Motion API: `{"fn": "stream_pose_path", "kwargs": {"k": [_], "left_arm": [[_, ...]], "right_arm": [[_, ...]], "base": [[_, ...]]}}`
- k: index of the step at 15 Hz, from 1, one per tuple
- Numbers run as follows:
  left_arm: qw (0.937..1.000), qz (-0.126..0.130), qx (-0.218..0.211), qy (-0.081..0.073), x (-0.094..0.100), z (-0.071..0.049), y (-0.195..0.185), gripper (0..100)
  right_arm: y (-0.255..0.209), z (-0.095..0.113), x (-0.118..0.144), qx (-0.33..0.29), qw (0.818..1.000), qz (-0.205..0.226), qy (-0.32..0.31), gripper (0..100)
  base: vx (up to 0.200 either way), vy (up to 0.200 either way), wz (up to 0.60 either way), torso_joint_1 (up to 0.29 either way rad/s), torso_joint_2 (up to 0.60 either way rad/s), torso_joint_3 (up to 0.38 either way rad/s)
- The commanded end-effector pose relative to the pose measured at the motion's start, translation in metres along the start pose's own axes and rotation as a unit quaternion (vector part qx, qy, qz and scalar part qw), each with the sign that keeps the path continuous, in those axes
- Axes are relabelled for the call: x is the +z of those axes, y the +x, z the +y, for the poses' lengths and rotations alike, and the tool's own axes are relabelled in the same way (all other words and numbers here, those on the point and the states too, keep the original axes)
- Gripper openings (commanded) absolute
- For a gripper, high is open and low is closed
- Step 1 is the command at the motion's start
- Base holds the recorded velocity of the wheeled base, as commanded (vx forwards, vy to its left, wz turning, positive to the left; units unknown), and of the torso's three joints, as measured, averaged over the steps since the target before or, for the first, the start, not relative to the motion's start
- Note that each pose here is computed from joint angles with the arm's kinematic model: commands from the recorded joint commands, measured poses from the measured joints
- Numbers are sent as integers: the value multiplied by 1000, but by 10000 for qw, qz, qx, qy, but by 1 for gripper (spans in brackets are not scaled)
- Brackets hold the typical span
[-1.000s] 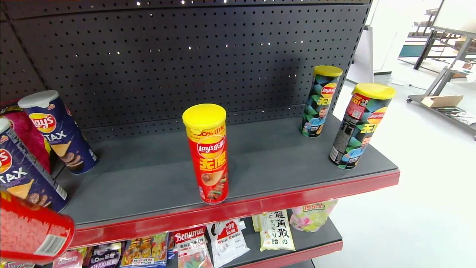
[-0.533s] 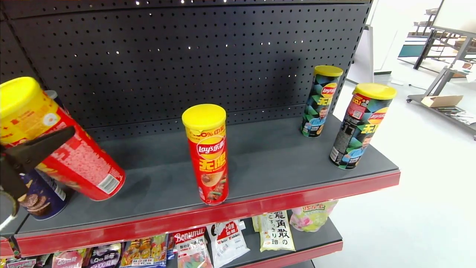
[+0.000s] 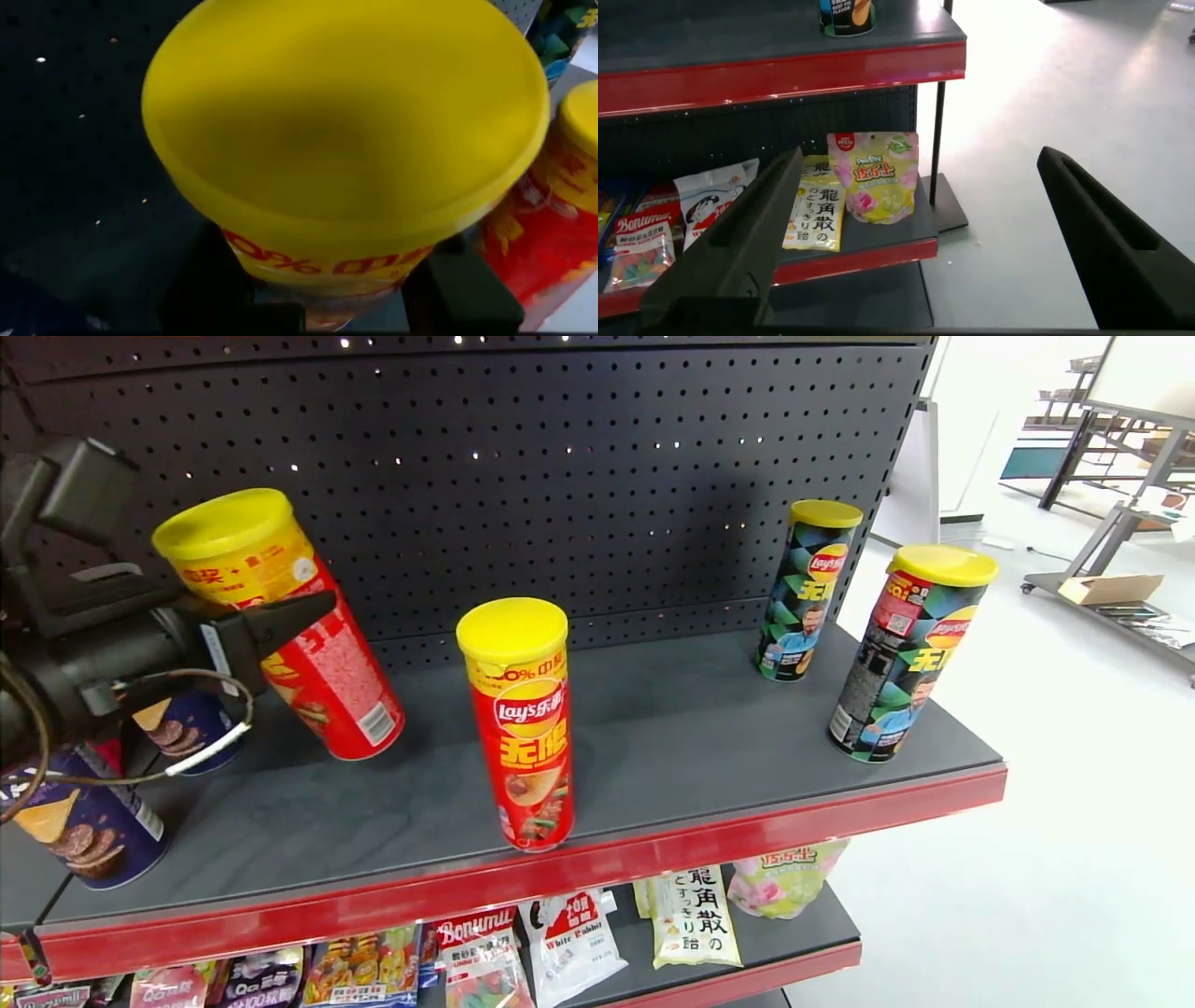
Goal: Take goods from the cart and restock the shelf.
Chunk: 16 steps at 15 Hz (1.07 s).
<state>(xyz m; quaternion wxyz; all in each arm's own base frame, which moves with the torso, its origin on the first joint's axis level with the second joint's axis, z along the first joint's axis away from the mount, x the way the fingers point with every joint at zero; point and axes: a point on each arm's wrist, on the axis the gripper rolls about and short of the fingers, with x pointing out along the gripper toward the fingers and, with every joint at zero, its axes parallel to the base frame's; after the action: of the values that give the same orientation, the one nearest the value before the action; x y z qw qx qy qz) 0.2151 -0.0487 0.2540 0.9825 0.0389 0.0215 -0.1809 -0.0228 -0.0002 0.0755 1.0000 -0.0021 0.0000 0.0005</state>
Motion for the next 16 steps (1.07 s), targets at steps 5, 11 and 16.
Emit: {"fn": "stream_pose_path", "kwargs": {"k": [5, 11, 16], "left_arm": [[9991, 230, -194, -294, -12, -16, 92, 0], [9990, 173, -306, -267, -24, -32, 142, 0], [9987, 161, -405, -260, -28, -39, 161, 0]], "right_arm": [[0, 0, 0, 2, 10000, 8, -2, 100], [0, 0, 0, 2, 10000, 8, -2, 100], [0, 0, 0, 2, 10000, 8, -2, 100]], "base": [[0, 0, 0, 0, 0, 0], [0, 0, 0, 0, 0, 0], [0, 0, 0, 0, 0, 0]]}}
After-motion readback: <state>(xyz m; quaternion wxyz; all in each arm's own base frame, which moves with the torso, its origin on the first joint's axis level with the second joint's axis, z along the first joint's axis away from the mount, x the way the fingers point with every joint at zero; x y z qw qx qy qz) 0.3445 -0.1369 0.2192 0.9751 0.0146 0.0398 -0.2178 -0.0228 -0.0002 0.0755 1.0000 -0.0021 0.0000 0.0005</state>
